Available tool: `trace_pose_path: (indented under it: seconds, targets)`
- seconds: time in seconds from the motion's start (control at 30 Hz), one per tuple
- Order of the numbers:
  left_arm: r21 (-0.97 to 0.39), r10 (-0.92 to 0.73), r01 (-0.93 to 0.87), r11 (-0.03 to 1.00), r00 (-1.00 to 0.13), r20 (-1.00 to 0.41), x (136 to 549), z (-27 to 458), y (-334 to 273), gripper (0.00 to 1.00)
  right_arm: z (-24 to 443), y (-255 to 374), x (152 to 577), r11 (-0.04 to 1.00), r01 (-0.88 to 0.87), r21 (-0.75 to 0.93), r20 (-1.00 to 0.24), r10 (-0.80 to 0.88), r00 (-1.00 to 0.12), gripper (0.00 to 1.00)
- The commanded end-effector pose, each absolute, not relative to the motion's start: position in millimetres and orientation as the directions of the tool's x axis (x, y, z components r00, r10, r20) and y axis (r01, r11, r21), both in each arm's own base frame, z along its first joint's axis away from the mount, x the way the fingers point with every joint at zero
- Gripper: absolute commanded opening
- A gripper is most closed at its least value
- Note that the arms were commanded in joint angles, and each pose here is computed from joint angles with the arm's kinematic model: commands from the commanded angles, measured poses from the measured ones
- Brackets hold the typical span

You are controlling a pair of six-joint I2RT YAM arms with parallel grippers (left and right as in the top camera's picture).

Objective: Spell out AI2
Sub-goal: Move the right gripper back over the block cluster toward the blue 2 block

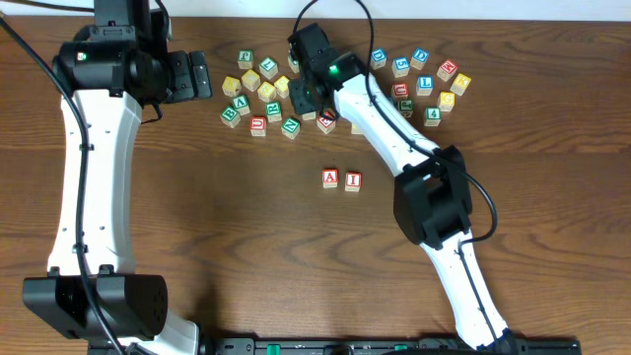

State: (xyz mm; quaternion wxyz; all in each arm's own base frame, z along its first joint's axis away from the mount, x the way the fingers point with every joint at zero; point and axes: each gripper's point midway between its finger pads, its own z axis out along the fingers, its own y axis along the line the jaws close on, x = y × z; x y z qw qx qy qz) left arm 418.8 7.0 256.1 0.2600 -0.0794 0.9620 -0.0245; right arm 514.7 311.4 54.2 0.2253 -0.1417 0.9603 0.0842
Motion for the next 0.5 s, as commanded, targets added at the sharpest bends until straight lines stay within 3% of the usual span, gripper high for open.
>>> trace_pose_path:
  seconds: [0.0, 0.47]
  targets:
    - [-0.09, -0.176, -0.151, 0.984, -0.855, -0.489, 418, 254, 8, 0.98, 47, 309, 524, 0.956, -0.288, 0.056, -0.474, -0.228, -0.85, 0.44]
    - [-0.09, -0.176, -0.151, 0.984, -0.855, -0.488, 418, 254, 8, 0.98, 21, 320, 523, 0.959, -0.272, 0.072, -0.463, -0.21, -0.861, 0.36]
